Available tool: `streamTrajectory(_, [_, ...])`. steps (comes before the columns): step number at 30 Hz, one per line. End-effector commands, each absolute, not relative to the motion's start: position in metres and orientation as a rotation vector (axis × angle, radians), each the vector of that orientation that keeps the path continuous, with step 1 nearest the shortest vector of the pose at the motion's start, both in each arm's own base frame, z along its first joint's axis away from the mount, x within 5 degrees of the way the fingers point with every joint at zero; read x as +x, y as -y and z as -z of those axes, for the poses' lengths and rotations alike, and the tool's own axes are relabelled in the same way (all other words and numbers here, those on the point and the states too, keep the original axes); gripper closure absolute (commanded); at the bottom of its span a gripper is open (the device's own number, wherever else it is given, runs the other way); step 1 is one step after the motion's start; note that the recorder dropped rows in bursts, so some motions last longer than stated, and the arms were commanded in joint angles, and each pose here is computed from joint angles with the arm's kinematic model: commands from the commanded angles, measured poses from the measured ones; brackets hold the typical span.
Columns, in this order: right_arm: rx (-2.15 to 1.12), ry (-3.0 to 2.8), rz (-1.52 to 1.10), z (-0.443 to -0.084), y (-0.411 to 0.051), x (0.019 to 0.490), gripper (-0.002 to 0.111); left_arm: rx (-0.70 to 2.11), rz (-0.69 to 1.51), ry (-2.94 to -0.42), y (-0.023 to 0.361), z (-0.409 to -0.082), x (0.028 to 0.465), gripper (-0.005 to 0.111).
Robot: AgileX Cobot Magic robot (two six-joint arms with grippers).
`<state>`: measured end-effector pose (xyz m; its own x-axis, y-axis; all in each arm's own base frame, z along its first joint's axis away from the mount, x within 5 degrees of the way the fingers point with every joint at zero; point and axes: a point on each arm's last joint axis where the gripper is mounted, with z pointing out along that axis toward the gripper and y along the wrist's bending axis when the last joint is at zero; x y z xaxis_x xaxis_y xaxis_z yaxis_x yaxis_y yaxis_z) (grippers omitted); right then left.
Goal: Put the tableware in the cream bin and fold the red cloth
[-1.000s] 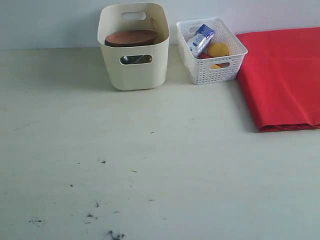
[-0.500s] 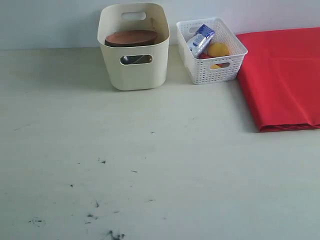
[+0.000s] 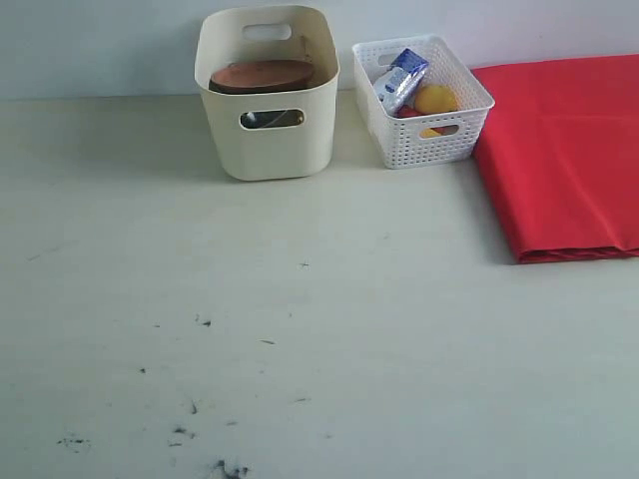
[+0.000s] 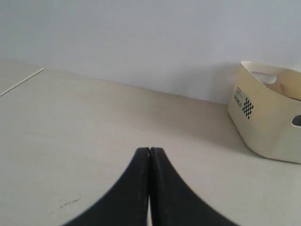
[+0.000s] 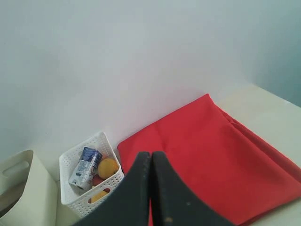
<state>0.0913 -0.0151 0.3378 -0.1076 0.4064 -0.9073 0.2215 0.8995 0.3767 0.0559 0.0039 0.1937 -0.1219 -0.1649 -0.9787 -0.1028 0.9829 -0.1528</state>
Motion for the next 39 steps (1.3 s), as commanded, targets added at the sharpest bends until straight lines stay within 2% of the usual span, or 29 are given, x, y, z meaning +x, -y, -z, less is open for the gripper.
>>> streamTrajectory(1, [0.482,-1.688,-0.168,-0.3371,0.0148,0.0904,0.108,-0.183,0.052,-1.744,-0.0028,-0.1887,0.0549,0.106])
streamTrajectory(10, [0.482,-1.688,-0.168,-0.3371,0.0148,0.0904,0.108,-0.047,0.075,-1.802,0.0019,-0.1844,0.054,0.106])
streamTrajectory(39, [0.482,-1.688,-0.168,-0.3371,0.0148,0.0904,0.108,-0.09,0.126,-1.797,0.003,-0.1848,0.0541,0.106])
